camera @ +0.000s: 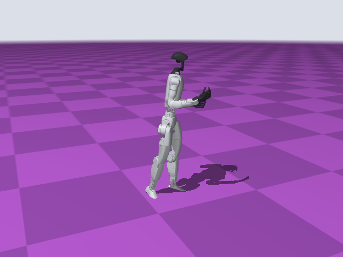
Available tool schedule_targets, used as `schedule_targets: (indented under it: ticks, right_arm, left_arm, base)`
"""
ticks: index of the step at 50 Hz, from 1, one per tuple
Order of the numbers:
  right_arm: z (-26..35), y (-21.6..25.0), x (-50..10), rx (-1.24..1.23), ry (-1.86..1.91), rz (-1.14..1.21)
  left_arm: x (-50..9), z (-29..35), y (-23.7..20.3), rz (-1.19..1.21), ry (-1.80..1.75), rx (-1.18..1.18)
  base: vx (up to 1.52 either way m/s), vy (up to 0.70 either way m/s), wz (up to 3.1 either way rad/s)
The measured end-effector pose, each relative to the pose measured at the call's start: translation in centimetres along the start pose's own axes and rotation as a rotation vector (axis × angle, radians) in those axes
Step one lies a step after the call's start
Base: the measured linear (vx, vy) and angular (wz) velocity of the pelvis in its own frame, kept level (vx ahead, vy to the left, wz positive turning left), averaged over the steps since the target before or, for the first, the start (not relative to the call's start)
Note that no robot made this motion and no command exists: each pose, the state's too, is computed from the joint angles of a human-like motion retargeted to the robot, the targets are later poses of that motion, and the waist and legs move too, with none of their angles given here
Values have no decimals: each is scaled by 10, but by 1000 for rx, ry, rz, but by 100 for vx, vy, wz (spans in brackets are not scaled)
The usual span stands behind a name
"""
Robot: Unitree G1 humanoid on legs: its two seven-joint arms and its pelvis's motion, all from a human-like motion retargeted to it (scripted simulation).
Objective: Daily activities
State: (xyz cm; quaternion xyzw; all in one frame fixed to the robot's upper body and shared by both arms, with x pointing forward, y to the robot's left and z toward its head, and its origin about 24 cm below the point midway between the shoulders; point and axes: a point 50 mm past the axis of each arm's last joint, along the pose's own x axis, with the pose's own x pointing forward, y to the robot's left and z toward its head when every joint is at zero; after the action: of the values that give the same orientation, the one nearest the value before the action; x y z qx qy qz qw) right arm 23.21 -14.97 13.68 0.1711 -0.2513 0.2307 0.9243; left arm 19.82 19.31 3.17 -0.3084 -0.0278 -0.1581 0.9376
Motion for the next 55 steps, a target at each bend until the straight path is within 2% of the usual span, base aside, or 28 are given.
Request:
schedule_targets:
  ticks: [3,13,20,24,28,33,38,42,46,55]
  right_arm:
    - [11,7,6,33,-76,54]
    - [40,64,37,182,-230,516]
    - [3,58,22,210,8,523]
    - [-6,53,9,196,104,532]
    - [2,57,5,165,106,605]
    - [25,76,14,161,14,776]
    - [40,96,19,217,-65,956]
    - [44,102,21,235,-97,1026]
    - [45,102,23,211,-113,1018]
    - [42,96,29,92,-98,917]
  left_arm:
    - [1,3,-5,-42,-1,-4]
    - [9,-15,-35,-282,170,-64]
    - [-13,-39,-27,-218,282,-154]
    - [-21,-29,-35,-289,257,-158]
    - [-11,3,-58,-476,168,-75]
    - [12,44,-107,-800,12,-7]
    - [19,58,-156,-1134,-67,-89]
    - [19,55,-174,-1292,-62,-172]
    - [21,49,-175,-1323,-50,-217]
    - [26,43,-163,-1213,-44,-181]
  base:
    - [0,0,0]
    - [0,0,0]
    - [0,0,0]
    - [0,0,0]
    - [0,0,0]
    - [0,0,0]
    - [0,0,0]
    - [0,0,0]
    - [0,0,0]
    - [0,0,0]
